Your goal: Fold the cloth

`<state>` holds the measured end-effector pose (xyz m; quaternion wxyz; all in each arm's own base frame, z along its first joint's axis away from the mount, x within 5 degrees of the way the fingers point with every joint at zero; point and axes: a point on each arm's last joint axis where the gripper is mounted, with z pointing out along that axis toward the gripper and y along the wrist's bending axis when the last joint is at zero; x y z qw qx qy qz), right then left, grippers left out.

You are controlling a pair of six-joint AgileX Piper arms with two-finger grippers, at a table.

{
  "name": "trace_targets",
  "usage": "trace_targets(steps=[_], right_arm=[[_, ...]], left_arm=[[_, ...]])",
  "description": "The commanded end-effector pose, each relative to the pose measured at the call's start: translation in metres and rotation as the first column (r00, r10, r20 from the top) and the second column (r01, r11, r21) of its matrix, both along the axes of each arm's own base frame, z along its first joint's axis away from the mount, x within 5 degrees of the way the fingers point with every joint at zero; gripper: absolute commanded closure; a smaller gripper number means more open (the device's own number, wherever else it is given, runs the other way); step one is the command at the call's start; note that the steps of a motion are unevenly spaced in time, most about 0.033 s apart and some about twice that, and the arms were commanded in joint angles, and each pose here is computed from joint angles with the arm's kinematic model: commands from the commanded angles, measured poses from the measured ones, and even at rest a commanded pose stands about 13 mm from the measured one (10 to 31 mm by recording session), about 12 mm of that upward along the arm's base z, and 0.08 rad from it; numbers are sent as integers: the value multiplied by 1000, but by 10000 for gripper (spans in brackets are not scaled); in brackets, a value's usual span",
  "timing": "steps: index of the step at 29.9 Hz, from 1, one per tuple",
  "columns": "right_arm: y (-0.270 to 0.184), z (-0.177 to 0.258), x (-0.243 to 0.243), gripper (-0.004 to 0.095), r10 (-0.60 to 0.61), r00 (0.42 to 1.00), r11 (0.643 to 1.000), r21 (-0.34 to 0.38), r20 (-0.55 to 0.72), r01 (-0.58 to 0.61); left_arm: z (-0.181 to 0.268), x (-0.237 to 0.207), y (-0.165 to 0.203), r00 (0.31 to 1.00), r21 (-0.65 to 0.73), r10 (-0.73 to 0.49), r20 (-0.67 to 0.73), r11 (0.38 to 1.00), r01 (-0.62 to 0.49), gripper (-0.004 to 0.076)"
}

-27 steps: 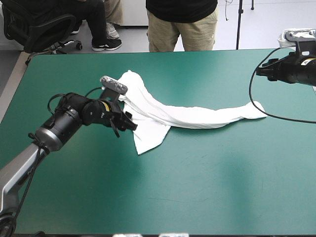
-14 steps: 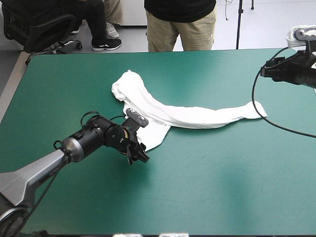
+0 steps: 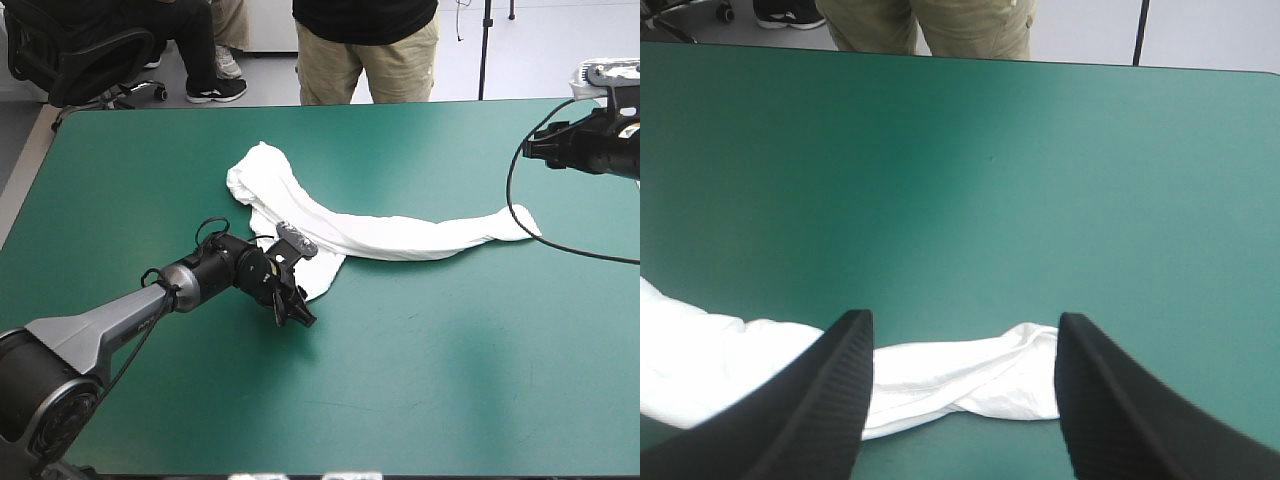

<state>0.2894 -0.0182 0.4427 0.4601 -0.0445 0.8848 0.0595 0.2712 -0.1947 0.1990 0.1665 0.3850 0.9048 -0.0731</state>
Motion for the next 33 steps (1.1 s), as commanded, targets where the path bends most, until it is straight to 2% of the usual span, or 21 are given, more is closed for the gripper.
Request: trace_targets(steps=[1,2,7,12,20,31,33], right_arm=[[-5,5,7,399,-25,998,1000,-16,50,26],[-6,1,11,399,-28,999,999,-22,34,28],[-13,-33,39,399,-52,994,998,-29,-100,49],[-30,-73,68,399,-149,965,984,-127,-217,123],[-38,-139,114,399,-159,941,984,-127,-298,126],[-41,-204,136,399,-147,883,987,-122,-445,103],[-41,-210,136,423,-143,868,988,-117,-475,98]], left_arm=[[-9,-3,-2,999,10,8,-48,1000,-7,677],[-9,-3,-2,999,10,8,-48,1000,-7,734],[-9,-3,-2,999,8,15,-53,1000,-15,733],[-10,-5,-1,997,17,16,-70,1000,-15,733],[-10,-5,-2,997,9,23,-78,1000,-22,733],[-10,-5,-2,997,6,23,-75,1000,-23,733],[-10,-5,-2,997,6,23,-75,1000,-23,733]])
